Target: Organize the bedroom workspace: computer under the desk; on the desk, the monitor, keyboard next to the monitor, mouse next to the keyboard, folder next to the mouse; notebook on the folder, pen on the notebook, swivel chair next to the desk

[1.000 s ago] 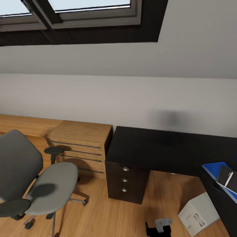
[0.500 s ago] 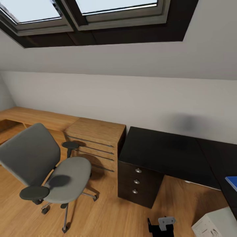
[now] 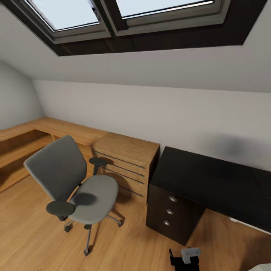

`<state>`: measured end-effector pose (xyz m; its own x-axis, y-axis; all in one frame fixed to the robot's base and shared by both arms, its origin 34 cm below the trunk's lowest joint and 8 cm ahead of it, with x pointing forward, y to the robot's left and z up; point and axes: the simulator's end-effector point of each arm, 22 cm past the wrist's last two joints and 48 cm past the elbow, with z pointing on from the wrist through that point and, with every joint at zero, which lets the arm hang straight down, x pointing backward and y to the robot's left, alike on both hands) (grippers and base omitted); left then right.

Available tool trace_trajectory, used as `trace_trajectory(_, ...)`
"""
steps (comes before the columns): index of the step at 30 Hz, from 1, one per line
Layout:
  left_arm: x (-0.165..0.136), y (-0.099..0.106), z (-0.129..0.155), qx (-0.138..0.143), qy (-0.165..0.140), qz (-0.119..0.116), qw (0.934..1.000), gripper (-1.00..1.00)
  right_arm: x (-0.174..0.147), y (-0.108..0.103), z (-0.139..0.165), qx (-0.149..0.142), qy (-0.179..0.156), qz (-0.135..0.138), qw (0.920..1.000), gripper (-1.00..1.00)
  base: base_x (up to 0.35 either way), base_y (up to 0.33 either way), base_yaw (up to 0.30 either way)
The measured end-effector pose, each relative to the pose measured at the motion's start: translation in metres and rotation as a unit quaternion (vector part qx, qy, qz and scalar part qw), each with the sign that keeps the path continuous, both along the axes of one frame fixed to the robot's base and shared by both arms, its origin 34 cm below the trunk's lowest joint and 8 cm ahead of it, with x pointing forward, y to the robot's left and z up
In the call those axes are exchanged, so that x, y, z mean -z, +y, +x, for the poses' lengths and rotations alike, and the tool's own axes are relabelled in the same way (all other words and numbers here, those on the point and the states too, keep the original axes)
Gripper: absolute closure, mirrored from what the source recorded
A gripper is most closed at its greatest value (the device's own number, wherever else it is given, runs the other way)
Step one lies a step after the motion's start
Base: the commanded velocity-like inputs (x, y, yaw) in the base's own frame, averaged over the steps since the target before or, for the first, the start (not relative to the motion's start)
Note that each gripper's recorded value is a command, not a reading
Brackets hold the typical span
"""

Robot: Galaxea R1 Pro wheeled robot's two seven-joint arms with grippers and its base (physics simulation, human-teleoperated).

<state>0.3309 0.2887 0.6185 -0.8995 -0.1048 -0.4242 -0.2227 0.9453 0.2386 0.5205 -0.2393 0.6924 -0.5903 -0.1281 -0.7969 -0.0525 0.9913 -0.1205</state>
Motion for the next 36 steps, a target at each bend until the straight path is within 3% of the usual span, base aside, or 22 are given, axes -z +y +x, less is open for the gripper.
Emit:
trace_trajectory(16, 0.000, 0.000, 0.000, 0.001, 0.000, 0.000, 1.0000, -1.00, -0.002, 0.000, 0.001, 0.000, -0.005, 0.001, 1.0000, -1.00, 0.000, 0.000, 0.291)
trace_trajectory(27, 0.000, 0.000, 0.000, 0.001, 0.000, 0.000, 1.0000, -1.00, -0.003, -0.008, 0.002, 0.016, -0.008, -0.010, 0.9998, -1.00, 0.000, 0.000, 0.291)
trace_trajectory(36, 0.000, 0.001, 0.001, 0.001, -0.001, 0.001, 1.0000, -1.00, -0.004, -0.010, 0.002, 0.021, -0.010, -0.013, 0.9996, -1.00, -0.021, 0.242, 0.291)
